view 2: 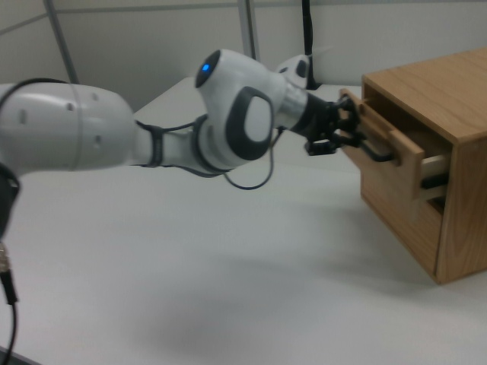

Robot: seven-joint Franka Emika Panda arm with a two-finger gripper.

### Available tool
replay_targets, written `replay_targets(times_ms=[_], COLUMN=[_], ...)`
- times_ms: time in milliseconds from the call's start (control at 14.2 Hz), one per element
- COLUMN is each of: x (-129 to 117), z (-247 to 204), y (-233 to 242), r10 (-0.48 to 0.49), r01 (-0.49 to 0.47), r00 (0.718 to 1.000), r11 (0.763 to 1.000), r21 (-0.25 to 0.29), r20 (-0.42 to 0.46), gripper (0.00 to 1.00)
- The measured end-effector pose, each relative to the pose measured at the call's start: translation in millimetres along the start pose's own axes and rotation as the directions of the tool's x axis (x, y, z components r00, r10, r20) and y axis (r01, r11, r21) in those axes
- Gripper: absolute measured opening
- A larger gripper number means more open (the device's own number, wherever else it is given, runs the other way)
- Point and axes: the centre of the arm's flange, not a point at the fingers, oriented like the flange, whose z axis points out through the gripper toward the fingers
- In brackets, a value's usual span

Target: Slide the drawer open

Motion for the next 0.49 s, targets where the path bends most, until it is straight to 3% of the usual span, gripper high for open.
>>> replay_targets(times_ms=[351, 492], x=[18, 34], z=[-77, -130], y=[-28, -20], r10=[-0.007, -0.009], r01=[0.010, 0.013], r00=[0.998, 0.998], r11=[0.999, 0.998], r21=[0.046, 0.060], r20=[-0.061, -0.056], gripper=[0.17, 0.02])
